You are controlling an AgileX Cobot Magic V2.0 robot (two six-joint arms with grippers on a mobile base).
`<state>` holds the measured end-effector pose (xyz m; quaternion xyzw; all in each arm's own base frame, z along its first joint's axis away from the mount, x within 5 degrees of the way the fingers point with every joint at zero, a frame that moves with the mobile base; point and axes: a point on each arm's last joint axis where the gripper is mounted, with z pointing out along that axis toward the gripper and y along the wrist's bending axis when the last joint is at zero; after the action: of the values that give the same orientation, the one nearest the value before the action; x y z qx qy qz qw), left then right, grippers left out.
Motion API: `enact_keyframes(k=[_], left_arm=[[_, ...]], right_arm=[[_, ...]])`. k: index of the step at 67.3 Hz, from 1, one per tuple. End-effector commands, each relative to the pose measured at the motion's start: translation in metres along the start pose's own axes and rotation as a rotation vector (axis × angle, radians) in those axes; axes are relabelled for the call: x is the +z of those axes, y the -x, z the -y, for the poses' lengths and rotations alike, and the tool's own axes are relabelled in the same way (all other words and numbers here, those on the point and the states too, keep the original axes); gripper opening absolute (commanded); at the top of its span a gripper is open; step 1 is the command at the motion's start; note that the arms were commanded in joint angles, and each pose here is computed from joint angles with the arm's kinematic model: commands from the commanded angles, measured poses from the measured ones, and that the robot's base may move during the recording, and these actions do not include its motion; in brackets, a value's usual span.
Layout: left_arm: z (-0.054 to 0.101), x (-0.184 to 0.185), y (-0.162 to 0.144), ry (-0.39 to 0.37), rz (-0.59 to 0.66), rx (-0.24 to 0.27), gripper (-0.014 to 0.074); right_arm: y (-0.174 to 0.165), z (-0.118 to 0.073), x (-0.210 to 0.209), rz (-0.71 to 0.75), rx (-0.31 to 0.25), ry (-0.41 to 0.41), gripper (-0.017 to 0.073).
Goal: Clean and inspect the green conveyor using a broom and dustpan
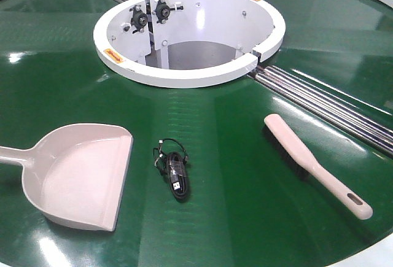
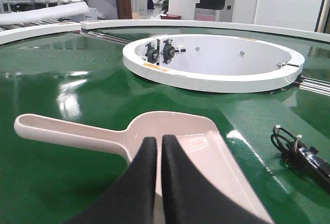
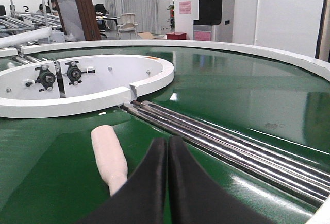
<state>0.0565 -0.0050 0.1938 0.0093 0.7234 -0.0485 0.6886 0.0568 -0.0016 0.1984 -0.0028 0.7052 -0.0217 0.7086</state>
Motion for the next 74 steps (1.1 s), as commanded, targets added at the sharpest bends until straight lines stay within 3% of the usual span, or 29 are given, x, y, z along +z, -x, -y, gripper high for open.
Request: enact_keyframes(k=[1,30,35,47,53,61,74], left_arm=[[-0.001,0.0,-0.001,0.002,0.065,-0.004,-0.0006],[-0.001,0.0,0.0,0.002,0.077,-0.003,-0.0006],[-0.001,-0.001,0.004,0.003,0.128,-0.003,-0.0006],[0.0,-0.009,0.041,0.001,0.358,-0.003,-0.0006],[0.002,-0.015,0.063,0.002,0.389,0.028,-0.0006],[0.005,-0.016,0.093,0.004,0.302,0.084,-0.0006],[0.008,0.008,0.122,-0.008,0.033,0.086,-0.0006]], right_arm=[[0.004,0.0,-0.001,0.076,-0.009,-0.006,-0.001],[0.003,0.0,-0.001,0.071,0.003,-0.005,-0.001],[0.003,0.0,-0.001,0.071,0.028,-0.005,-0.001],[0.003,0.0,-0.001,0.071,0.19,0.001,-0.001],[0.003,0.0,-0.001,0.071,0.246,0.003,-0.001],[0.003,0.0,-0.001,0.071,0.246,0.003,-0.001],[0.003,0.0,-0.001,0.071,0.197,0.001,-0.001]])
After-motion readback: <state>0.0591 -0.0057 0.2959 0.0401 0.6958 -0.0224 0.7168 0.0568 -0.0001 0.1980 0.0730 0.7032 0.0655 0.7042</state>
